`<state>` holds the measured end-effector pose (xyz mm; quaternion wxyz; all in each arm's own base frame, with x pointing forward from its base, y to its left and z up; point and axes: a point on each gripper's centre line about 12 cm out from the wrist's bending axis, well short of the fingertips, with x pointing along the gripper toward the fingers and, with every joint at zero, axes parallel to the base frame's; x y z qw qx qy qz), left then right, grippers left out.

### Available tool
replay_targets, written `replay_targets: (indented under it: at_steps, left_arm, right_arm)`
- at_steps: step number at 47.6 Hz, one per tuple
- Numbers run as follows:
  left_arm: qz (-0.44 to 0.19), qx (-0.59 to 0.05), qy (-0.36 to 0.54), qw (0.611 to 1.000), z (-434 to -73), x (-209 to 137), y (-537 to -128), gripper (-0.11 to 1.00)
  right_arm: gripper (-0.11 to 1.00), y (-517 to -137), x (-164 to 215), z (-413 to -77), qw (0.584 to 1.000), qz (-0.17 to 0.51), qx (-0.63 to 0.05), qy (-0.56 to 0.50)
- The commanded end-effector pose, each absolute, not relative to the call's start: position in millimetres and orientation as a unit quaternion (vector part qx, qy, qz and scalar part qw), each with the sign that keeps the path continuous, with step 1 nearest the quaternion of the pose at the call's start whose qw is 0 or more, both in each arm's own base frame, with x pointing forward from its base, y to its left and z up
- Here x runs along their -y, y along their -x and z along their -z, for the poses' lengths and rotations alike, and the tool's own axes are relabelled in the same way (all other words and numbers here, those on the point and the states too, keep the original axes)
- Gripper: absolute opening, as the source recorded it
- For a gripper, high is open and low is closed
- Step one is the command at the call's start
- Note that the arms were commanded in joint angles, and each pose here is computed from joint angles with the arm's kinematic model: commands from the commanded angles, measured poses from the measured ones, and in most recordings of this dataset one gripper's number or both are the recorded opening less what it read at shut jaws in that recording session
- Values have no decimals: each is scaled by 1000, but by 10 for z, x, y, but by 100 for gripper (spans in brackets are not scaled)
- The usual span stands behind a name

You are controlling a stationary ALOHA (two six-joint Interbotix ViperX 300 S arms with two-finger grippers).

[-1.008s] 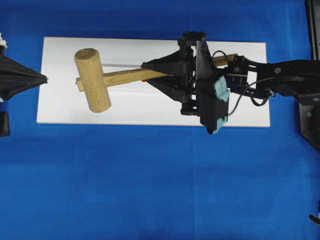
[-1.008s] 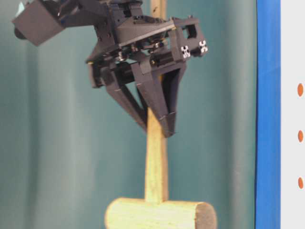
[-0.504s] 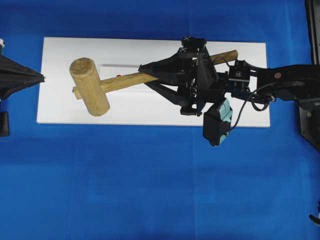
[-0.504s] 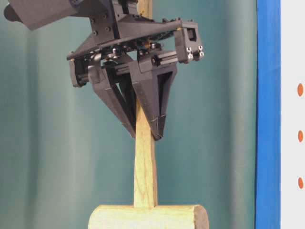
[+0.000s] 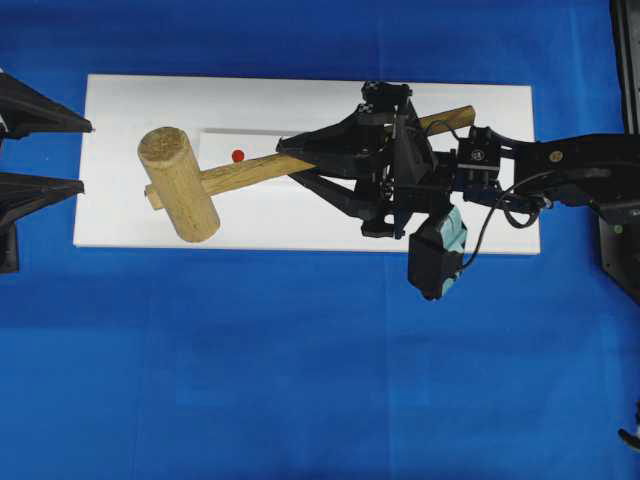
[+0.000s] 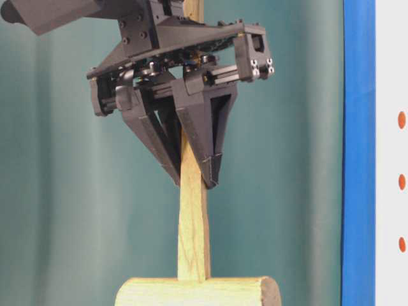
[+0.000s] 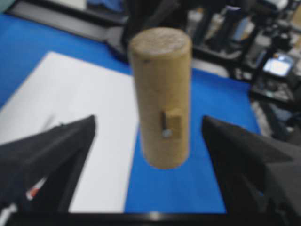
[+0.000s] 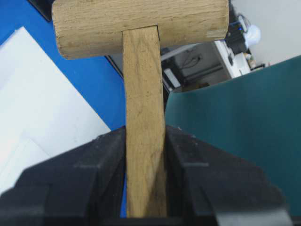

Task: Hit the mark with a hammer.
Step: 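Move the left gripper in and grasp the mallet head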

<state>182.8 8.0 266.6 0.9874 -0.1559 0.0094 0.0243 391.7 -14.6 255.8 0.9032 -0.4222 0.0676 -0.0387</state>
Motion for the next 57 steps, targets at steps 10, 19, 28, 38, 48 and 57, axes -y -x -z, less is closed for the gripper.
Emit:
replay_targets:
  at_steps: [10,19,28,38,48,57]
  left_arm:
    - [-23,10,162,986,-2730,-89,-1863,94]
    - [-22,24,171,985,-2751,-96,-1971,94]
    - [-21,25,171,985,-2775,-102,-2204,94]
    - [-19,41,170,984,-2810,-109,-2408,94]
    - [-19,39,170,985,-2800,-117,-2579,94]
    - [-22,25,171,985,-2765,-122,-2711,94]
  right_arm:
    - [10,-3894,148,-2763,906,55,-39,418]
    - [10,-3896,148,-2767,906,55,-38,418]
    - [10,-3896,148,-2767,906,55,-38,418]
    - [10,-3895,157,-2765,907,57,-40,416]
    - [10,-3898,152,-2745,907,55,-43,415]
    - [10,-3899,164,-2747,909,58,-45,410]
